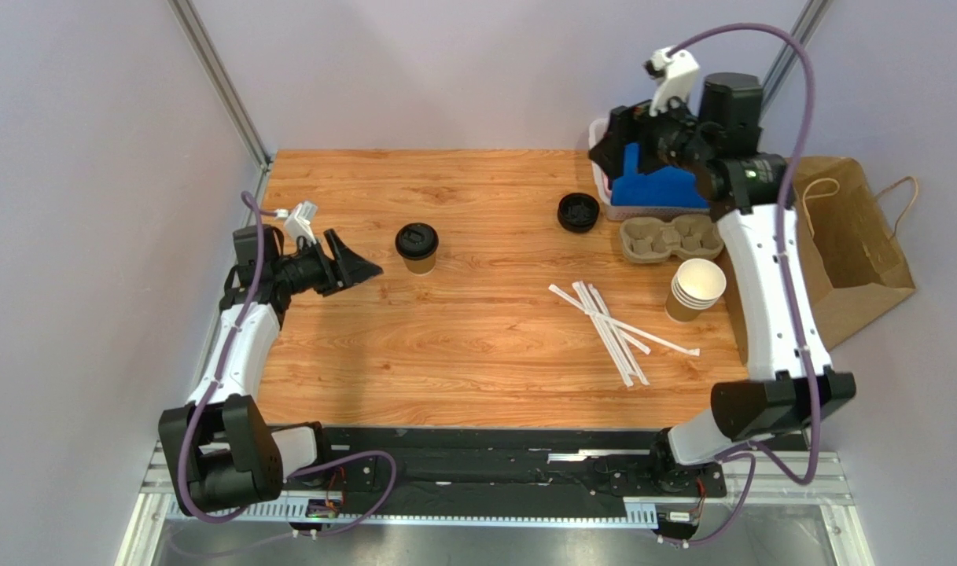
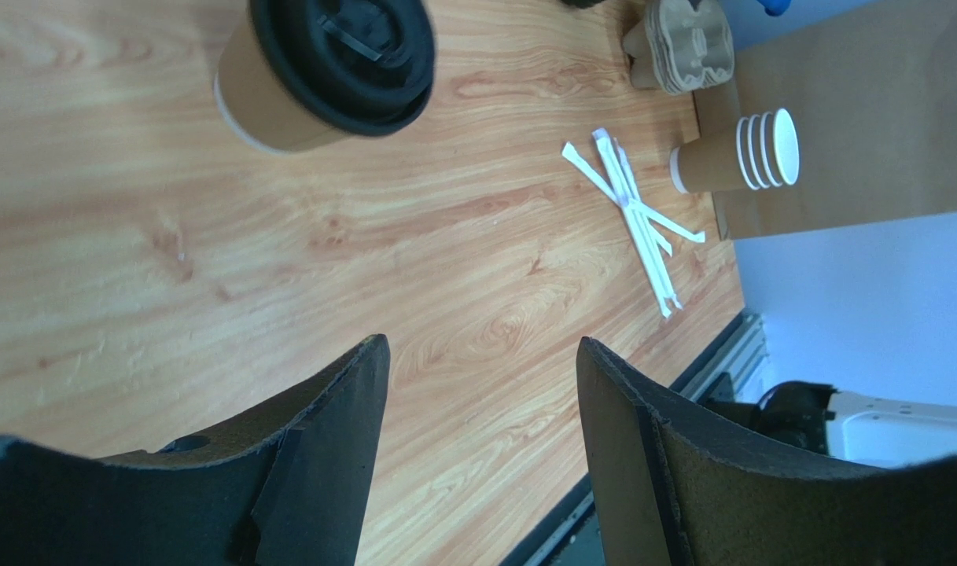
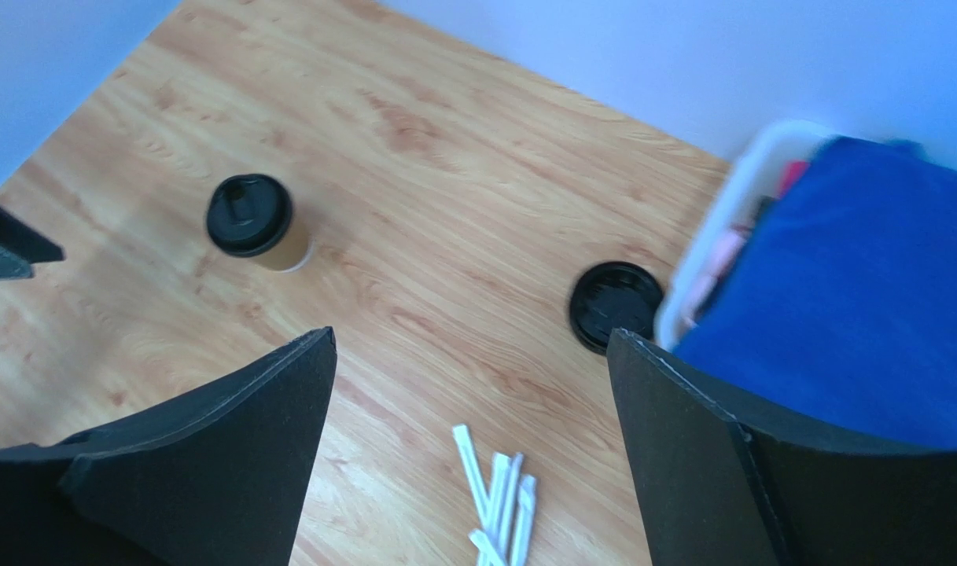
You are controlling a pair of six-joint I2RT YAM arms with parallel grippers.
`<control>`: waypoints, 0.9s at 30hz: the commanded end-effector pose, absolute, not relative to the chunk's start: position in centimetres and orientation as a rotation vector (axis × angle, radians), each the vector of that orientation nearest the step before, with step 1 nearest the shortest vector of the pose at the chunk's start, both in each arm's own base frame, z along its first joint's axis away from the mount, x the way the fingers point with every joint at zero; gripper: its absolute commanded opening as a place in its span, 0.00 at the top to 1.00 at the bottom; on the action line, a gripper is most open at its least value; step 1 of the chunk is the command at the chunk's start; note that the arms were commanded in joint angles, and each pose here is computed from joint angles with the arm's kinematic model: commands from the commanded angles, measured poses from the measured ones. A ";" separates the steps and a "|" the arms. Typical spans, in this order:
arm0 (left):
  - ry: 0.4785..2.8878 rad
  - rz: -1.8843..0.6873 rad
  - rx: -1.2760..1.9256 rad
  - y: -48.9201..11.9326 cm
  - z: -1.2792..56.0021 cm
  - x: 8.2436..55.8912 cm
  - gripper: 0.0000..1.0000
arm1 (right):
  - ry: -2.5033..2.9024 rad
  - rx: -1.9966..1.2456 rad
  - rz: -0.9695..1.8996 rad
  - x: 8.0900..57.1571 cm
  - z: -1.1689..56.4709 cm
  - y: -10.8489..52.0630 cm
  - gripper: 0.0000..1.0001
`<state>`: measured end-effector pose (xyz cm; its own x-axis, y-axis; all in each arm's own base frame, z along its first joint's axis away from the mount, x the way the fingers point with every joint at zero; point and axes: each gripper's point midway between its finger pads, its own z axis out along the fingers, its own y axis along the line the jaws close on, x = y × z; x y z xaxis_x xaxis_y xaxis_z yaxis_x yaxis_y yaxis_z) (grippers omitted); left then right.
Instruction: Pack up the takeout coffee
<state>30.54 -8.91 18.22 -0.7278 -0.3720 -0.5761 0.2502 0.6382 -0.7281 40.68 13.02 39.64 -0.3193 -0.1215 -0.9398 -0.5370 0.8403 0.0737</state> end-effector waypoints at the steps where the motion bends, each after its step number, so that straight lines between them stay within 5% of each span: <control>1: 1.977 -0.968 0.192 -10.1 22.7 31.8 0.32 | 2.025 -0.397 0.295 38.1 36.7 7.5 0.09; 12: 1.924 -0.932 0.516 -15.1 23.8 31.4 0.33 | 2.199 -0.351 0.086 32.8 30.7 1.9 0.12; 19: 1.918 -0.918 0.538 -15.7 24.2 31.7 0.34 | 2.341 -0.352 -0.014 36.8 25.7 -0.7 0.38; 27: 1.940 -0.886 0.527 -15.3 23.6 31.6 0.34 | 2.504 -0.454 -0.071 42.8 20.3 -3.5 0.57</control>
